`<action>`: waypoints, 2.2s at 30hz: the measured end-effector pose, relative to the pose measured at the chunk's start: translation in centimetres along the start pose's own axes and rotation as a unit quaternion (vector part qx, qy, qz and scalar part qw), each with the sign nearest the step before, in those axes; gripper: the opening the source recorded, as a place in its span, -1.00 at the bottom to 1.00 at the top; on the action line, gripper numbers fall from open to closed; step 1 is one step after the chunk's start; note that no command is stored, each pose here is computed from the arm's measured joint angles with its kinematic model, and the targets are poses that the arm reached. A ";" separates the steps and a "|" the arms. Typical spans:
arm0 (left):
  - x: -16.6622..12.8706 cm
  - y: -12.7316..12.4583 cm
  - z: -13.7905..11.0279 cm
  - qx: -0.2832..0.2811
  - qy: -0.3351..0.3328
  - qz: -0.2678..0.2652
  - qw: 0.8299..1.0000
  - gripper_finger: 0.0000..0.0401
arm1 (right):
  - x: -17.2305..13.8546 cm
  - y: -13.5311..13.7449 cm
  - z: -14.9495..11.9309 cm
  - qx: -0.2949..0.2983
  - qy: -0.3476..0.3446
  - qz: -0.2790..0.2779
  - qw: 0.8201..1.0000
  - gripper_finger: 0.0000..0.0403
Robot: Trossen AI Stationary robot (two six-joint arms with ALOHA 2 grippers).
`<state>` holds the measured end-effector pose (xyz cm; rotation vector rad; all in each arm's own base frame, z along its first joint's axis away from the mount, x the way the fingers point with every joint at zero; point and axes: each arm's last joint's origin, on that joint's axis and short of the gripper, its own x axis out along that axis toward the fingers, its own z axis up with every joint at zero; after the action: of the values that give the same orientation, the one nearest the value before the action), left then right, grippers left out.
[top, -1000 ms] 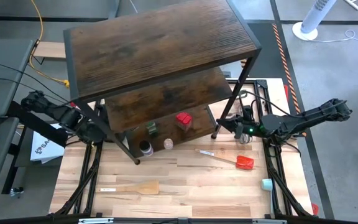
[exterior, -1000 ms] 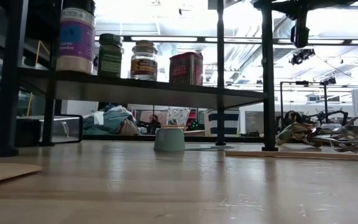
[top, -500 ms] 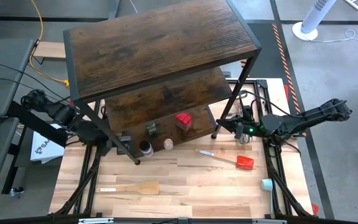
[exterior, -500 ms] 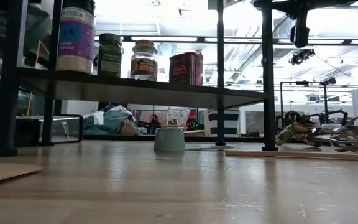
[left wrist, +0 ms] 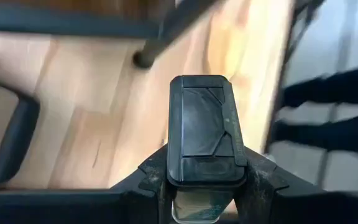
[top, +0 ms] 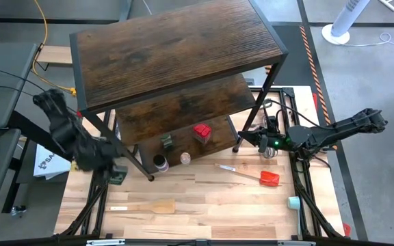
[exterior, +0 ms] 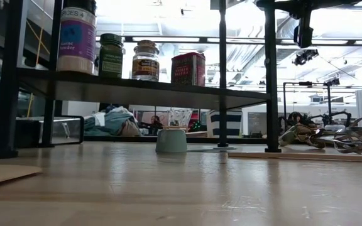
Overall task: Shelf spices
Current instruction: Remove the green seasoning can from the shelf, then adjust the shelf on the table
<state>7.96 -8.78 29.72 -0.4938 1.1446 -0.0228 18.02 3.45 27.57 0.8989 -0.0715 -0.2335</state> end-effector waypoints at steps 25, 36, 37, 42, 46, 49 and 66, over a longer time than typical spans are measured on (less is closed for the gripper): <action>14.1 -4.9 -5.9 -0.073 -0.212 0.097 0.970 -0.33 | 0.0 0.0 0.0 0.004 0.000 0.000 1.000 -1.00; 12.4 -4.9 -5.4 -0.106 -0.188 0.058 0.975 0.40 | 0.0 0.2 -0.1 0.005 0.013 0.017 1.000 -1.00; 12.2 -4.9 -5.4 -0.112 -0.186 0.051 0.975 0.40 | -0.1 0.3 -0.2 0.007 0.022 0.027 0.999 -1.00; 11.0 -4.7 -5.2 -0.121 -0.197 0.031 0.973 0.38 | -0.7 1.0 -1.1 0.002 0.021 0.026 0.999 -1.00; 10.5 -4.2 -4.9 -0.137 -0.219 0.037 0.965 0.37 | -1.0 1.3 -1.9 -0.017 -0.066 -0.041 0.997 -1.00; 10.3 -3.9 -4.9 -0.147 -0.223 0.044 0.963 0.37 | -0.8 1.5 -2.6 -0.035 -0.117 -0.081 0.989 -1.00; 6.8 -0.9 -2.4 -0.230 -0.347 0.134 0.899 0.33 | 0.2 0.5 -2.2 -0.049 -0.226 -0.183 0.955 -1.00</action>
<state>8.92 -12.22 23.41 -0.6847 0.4901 0.6350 18.68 5.39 26.52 0.7413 -0.3165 -0.7824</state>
